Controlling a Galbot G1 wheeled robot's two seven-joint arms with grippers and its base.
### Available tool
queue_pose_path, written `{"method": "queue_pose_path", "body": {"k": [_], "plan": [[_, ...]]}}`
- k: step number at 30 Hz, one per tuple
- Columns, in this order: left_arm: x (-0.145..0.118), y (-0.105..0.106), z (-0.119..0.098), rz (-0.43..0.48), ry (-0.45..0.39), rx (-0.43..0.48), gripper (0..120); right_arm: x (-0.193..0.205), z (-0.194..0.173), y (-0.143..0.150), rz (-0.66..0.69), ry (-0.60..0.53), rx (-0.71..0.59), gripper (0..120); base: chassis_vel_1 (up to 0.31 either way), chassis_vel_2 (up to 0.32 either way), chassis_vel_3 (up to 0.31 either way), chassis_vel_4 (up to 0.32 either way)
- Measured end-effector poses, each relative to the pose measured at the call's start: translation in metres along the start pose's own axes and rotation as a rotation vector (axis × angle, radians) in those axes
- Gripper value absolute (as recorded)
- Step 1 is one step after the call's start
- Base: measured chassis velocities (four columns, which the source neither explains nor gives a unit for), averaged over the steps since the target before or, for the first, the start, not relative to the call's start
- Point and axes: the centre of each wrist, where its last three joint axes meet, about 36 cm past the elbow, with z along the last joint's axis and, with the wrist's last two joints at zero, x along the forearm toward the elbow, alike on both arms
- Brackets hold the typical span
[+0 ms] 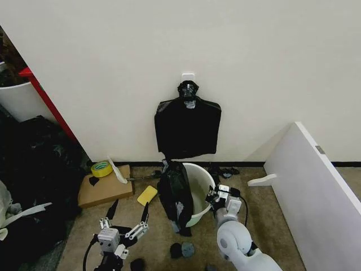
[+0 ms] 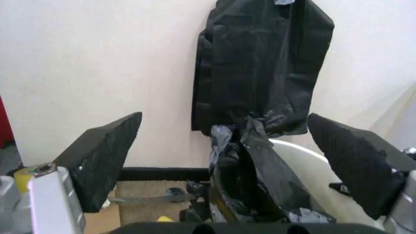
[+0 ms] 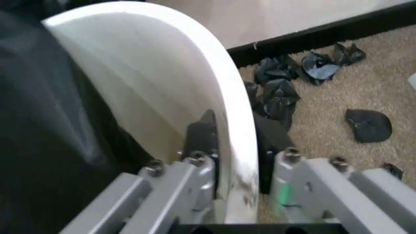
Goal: Place the garbage bag over the trash bin.
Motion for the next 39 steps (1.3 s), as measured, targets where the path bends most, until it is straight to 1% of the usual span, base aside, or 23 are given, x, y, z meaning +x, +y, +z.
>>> {"method": "queue_pose_path", "body": {"k": [3, 4, 6, 7, 10, 11, 14, 16, 17, 18, 20, 22, 23, 27, 29, 31, 34, 36, 39], "plan": [[-0.001, 0.000, -0.001, 0.000, 0.003, 0.002, 100, 0.005, -0.005, -0.003, -0.005, -0.016, 0.010, 31, 0.000, 0.000, 0.000, 0.000], [-0.001, 0.000, -0.001, 0.000, 0.003, 0.002, 100, 0.005, -0.005, -0.003, -0.005, -0.016, 0.010, 31, 0.000, 0.000, 0.000, 0.000], [-0.002, 0.000, -0.001, -0.002, 0.003, 0.004, 100, 0.010, -0.009, -0.005, -0.007, -0.026, 0.014, 38, 0.000, 0.000, 0.000, 0.000], [-0.003, 0.001, -0.002, -0.003, 0.004, 0.004, 100, 0.013, -0.011, -0.006, -0.008, -0.033, 0.019, 45, 0.000, 0.000, 0.000, 0.000], [-0.006, 0.003, -0.004, -0.013, 0.018, 0.004, 100, 0.020, -0.013, -0.011, -0.002, -0.049, 0.039, 57, 0.000, 0.000, 0.000, 0.000], [-0.006, 0.003, -0.004, -0.013, 0.018, 0.004, 100, 0.020, -0.013, -0.011, -0.002, -0.049, 0.039, 57, 0.000, 0.000, 0.000, 0.000], [-0.012, 0.001, -0.005, -0.026, 0.056, 0.029, 100, 0.028, -0.016, -0.019, 0.010, -0.083, 0.062, 68, 0.000, 0.000, 0.000, 0.000], [-0.019, -0.003, -0.005, -0.017, 0.094, 0.060, 100, 0.038, -0.020, -0.024, 0.015, -0.111, 0.065, 80, 0.000, 0.000, 0.000, 0.000], [-0.019, -0.003, -0.005, -0.017, 0.094, 0.060, 100, 0.038, -0.020, -0.024, 0.015, -0.111, 0.065, 80, 0.000, 0.000, 0.000, 0.000], [-0.024, -0.003, -0.006, -0.009, 0.110, 0.068, 100, 0.043, -0.023, -0.027, 0.012, -0.125, 0.064, 83, 0.000, 0.000, 0.000, 0.000], [-0.035, -0.002, -0.005, 0.006, 0.138, 0.080, 100, 0.052, -0.026, -0.031, 0.005, -0.153, 0.059, 91, 0.000, 0.000, 0.000, 0.000], [-0.045, 0.002, 0.001, 0.015, 0.178, 0.092, 100, 0.059, -0.027, -0.033, 0.003, -0.188, 0.063, 98, 0.000, 0.000, 0.000, 0.000], [-0.045, 0.002, 0.001, 0.015, 0.178, 0.092, 100, 0.059, -0.027, -0.033, 0.003, -0.188, 0.063, 98, 0.000, 0.000, 0.000, 0.000], [-0.054, 0.010, 0.014, 0.038, 0.259, 0.111, 100, 0.073, -0.023, -0.032, -0.015, -0.263, 0.102, 100, 0.000, 0.000, 0.000, 0.000], [-0.054, 0.013, 0.018, 0.040, 0.286, 0.124, 100, 0.076, -0.021, -0.028, -0.042, -0.275, 0.116, 100, 0.000, 0.000, 0.000, 0.000], [-0.056, 0.014, 0.018, 0.041, 0.296, 0.129, 100, 0.078, -0.020, -0.027, -0.048, -0.277, 0.120, 100, 0.000, 0.000, 0.000, 0.000], [-0.069, 0.017, 0.015, 0.044, 0.351, 0.152, 100, 0.080, -0.017, -0.026, -0.049, -0.279, 0.128, 100, 0.000, 0.000, 0.000, 0.000], [-0.077, 0.019, 0.013, 0.041, 0.375, 0.145, 100, 0.080, -0.016, -0.026, -0.043, -0.278, 0.127, 100, 0.000, 0.000, 0.000, 0.000], [-0.084, 0.023, 0.012, 0.039, 0.388, 0.138, 100, 0.081, -0.015, -0.027, -0.036, -0.277, 0.127, 100, 0.000, 0.000, 0.000, 0.000]]}}
